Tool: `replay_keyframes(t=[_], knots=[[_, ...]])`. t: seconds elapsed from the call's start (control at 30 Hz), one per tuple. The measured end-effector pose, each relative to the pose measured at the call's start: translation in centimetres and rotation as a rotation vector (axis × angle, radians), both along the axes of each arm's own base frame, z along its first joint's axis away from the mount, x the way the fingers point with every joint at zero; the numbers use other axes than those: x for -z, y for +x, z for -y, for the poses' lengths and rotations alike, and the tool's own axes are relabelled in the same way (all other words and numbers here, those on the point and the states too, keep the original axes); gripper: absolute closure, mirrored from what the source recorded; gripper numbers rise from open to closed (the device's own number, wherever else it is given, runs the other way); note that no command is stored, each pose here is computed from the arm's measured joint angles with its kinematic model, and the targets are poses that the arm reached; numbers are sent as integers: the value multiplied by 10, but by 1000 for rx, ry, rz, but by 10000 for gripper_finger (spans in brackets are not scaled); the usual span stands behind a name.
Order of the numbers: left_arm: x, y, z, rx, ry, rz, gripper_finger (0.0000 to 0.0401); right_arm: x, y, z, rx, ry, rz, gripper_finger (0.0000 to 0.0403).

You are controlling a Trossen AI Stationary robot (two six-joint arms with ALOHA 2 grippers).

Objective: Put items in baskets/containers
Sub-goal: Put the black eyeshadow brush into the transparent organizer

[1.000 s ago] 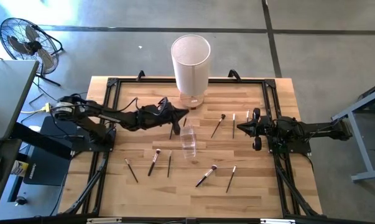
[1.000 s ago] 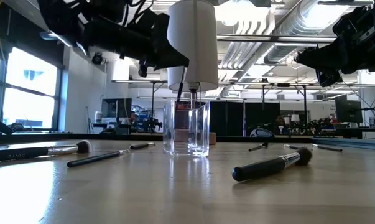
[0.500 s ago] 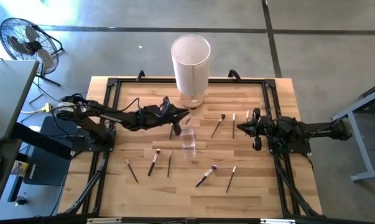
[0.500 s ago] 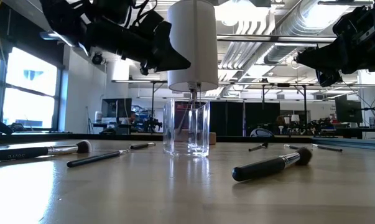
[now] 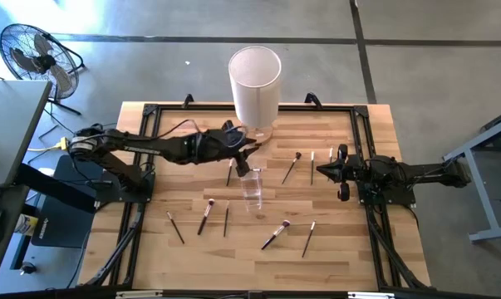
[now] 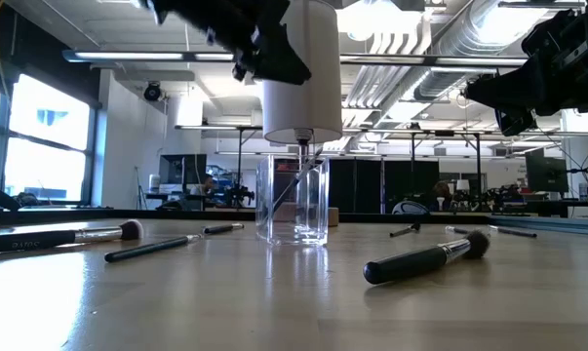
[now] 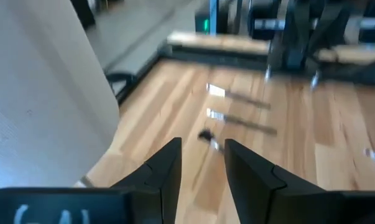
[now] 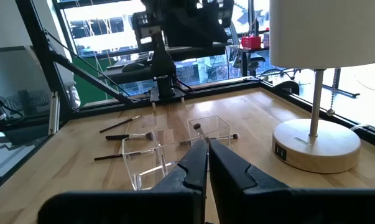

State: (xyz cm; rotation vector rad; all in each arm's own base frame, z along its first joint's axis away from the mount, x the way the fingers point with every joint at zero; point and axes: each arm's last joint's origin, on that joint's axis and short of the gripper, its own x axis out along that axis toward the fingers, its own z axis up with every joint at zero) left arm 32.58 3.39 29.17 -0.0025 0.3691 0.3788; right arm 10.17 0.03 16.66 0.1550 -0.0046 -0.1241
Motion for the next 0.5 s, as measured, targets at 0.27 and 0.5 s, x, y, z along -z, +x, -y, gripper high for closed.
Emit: replay_keyframes(t=[0.27, 0.5], knots=[[-69, -13, 9, -105, -303, -131, 281, 0, 0, 0, 0, 0, 1, 391], [-66, -23, 57, -163, -492, -183, 282, 0, 0, 0, 0, 0, 0, 391]])
